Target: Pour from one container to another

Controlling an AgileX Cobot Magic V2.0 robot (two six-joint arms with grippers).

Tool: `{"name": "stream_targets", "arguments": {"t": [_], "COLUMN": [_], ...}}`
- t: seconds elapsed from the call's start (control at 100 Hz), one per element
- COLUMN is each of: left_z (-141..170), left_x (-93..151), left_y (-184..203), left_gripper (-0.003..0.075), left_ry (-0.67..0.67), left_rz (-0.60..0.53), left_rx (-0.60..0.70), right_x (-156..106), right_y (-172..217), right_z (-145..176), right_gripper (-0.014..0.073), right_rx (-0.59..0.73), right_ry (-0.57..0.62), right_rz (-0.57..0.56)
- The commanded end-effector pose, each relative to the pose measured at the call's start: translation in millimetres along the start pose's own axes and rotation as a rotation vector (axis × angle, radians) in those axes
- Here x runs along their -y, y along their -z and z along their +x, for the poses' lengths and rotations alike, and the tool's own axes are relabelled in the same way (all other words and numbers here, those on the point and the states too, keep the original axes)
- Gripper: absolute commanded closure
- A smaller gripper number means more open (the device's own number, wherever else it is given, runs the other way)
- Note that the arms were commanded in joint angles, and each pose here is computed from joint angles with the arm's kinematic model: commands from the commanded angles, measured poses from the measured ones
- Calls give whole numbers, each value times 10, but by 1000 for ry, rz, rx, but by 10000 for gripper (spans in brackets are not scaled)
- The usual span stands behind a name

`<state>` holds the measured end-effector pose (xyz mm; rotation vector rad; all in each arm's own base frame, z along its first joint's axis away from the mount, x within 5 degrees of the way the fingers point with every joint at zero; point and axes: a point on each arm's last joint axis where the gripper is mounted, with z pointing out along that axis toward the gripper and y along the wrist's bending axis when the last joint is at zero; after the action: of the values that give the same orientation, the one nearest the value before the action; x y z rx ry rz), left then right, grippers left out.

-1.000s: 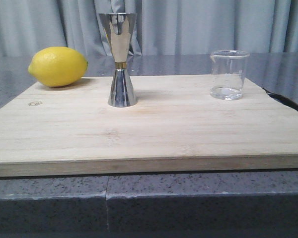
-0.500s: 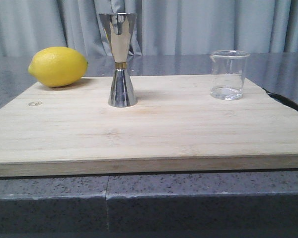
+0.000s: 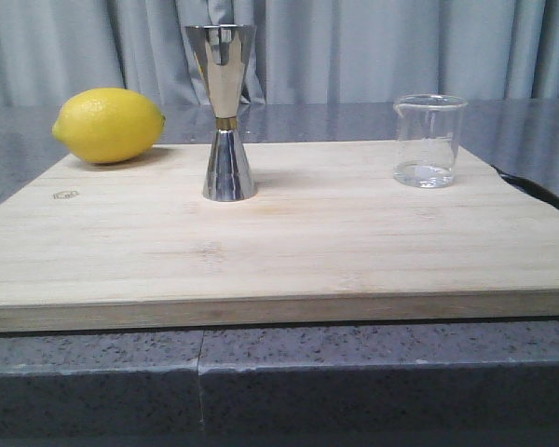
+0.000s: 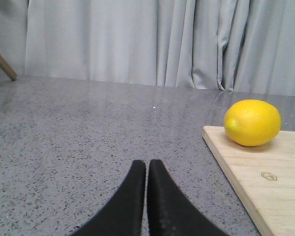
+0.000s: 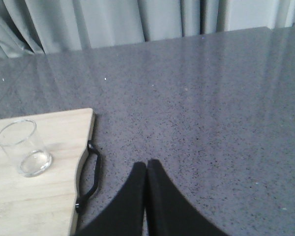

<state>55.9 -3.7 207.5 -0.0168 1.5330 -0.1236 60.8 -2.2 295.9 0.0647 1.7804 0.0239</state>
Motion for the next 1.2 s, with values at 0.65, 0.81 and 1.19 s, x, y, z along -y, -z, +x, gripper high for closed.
{"name": "stream_targets", "arguments": {"t": [0.65,0.81,1.19], "left_z": [-77,-77,-77], "left_x": [6,6,6], "left_y": [23,23,23], "left_gripper": [739,739,739], "left_ry": [-2,-2,-2], "left_rz": [7,7,7], "left_rx": [104,104,104], "right_x": [35,35,34], "right_y": [-126,-126,-124], "right_z": [875,875,871], "right_gripper": [659,659,659], "right_rx": [364,364,369], "right_ry": [-82,-82,37], "right_rz": [-38,-38,-17]}}
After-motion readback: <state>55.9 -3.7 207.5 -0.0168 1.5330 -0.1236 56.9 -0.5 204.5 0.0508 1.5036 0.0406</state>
